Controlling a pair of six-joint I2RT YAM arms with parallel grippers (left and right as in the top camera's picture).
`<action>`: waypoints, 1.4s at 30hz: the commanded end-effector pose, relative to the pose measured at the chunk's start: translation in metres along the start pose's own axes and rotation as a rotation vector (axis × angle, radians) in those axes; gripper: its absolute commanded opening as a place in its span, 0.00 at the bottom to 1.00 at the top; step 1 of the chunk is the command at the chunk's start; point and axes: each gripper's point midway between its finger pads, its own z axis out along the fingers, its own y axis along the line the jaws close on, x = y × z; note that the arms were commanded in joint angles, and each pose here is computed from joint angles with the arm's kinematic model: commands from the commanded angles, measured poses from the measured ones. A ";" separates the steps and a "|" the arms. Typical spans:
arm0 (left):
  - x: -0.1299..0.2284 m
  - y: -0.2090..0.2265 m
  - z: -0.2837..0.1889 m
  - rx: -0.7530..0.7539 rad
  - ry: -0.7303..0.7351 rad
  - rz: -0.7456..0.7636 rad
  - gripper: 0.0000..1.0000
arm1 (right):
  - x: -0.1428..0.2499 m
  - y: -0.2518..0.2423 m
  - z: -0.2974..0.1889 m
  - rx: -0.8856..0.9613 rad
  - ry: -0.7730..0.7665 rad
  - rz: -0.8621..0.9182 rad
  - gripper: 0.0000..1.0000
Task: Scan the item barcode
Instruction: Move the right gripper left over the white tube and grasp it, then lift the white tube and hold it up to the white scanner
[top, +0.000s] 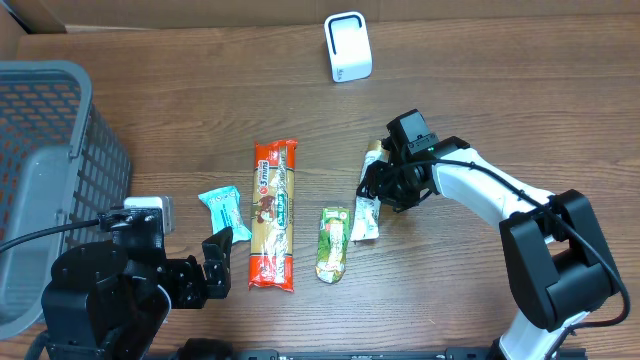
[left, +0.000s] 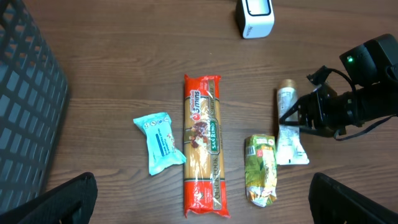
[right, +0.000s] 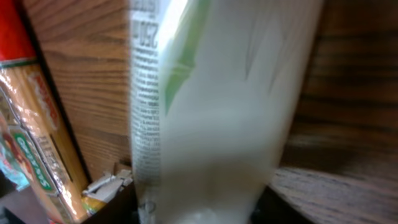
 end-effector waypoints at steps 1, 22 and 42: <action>-0.002 0.001 -0.002 -0.008 -0.010 0.016 1.00 | -0.004 0.003 0.000 0.008 -0.015 0.010 0.27; -0.002 0.001 -0.002 -0.008 -0.010 0.016 1.00 | -0.010 0.013 -0.026 -0.211 0.036 -0.322 0.18; -0.002 0.001 -0.002 -0.008 -0.010 0.016 1.00 | 0.023 0.069 -0.211 -0.781 -0.109 -0.483 0.04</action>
